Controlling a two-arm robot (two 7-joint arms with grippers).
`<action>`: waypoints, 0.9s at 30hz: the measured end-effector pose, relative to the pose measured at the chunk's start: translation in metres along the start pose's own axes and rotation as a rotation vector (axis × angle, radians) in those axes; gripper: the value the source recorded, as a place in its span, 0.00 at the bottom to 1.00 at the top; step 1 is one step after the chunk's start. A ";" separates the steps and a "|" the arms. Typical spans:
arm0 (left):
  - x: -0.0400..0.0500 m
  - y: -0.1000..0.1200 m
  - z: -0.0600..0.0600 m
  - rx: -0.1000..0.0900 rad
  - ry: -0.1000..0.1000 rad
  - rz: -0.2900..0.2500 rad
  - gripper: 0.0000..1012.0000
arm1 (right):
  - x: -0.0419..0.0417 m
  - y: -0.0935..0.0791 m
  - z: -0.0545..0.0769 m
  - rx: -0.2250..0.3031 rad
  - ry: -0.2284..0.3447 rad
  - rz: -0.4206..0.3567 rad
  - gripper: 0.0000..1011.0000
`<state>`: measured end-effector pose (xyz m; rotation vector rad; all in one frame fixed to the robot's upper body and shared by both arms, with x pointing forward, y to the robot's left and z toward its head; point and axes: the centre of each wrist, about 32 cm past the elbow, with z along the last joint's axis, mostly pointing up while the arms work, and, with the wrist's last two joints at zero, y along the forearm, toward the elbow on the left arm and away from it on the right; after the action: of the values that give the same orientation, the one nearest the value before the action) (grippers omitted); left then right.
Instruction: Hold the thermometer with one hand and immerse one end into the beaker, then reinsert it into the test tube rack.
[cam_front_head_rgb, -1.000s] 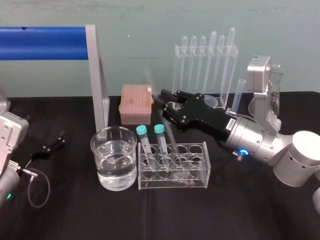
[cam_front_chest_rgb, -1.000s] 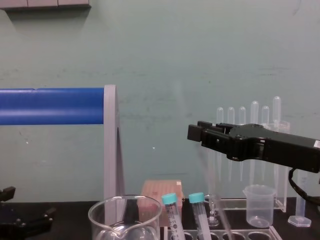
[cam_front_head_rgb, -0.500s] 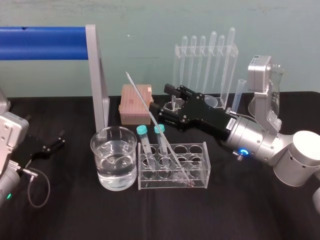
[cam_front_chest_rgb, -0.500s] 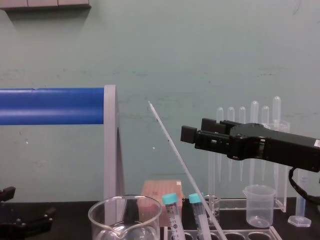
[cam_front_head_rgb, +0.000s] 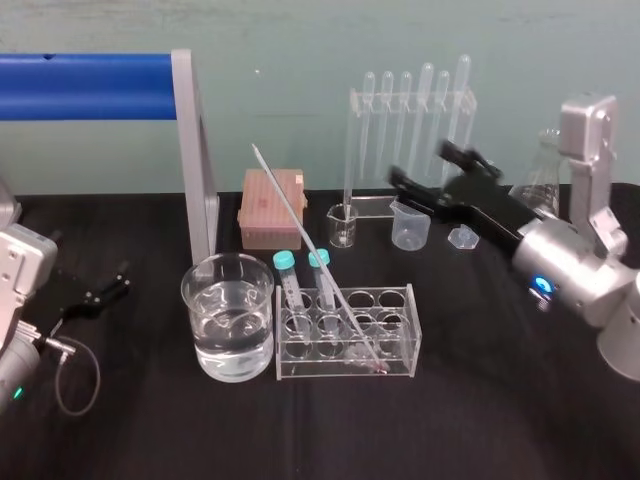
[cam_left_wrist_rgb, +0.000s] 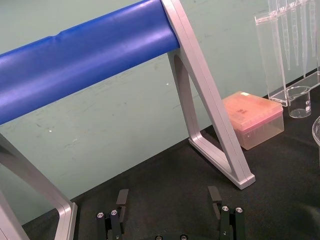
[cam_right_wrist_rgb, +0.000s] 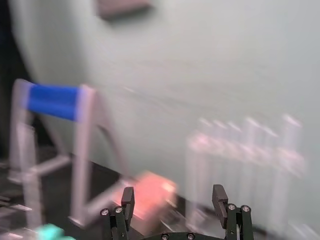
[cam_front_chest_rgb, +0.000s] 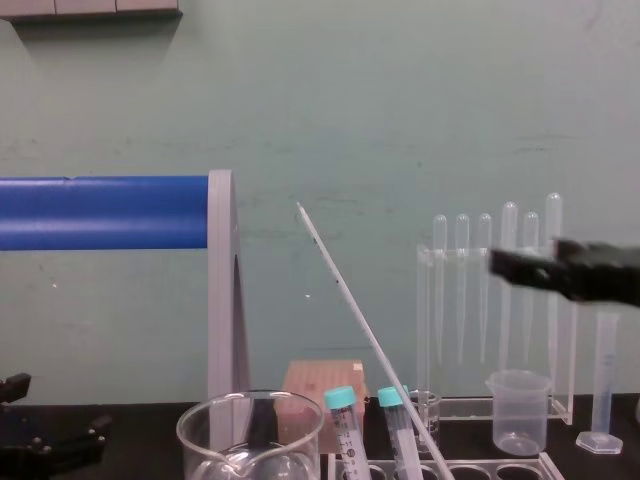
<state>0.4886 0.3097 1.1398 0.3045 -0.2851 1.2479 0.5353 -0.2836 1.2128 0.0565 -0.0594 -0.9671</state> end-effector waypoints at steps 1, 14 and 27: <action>0.0000 0.000 0.000 0.000 0.000 0.000 1.00 | 0.0019 -0.006 -0.005 -0.037 -0.004 -0.059 0.99; 0.0000 0.000 0.000 0.000 0.000 0.000 1.00 | 0.0009 -0.022 -0.033 -0.193 -0.007 -0.213 0.99; 0.0000 0.000 0.000 0.000 0.000 0.000 1.00 | 0.0016 -0.022 -0.031 -0.186 -0.008 -0.212 0.99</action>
<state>0.4886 0.3097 1.1398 0.3045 -0.2850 1.2480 0.5202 -0.2969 1.1801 -0.1147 0.0305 -1.1812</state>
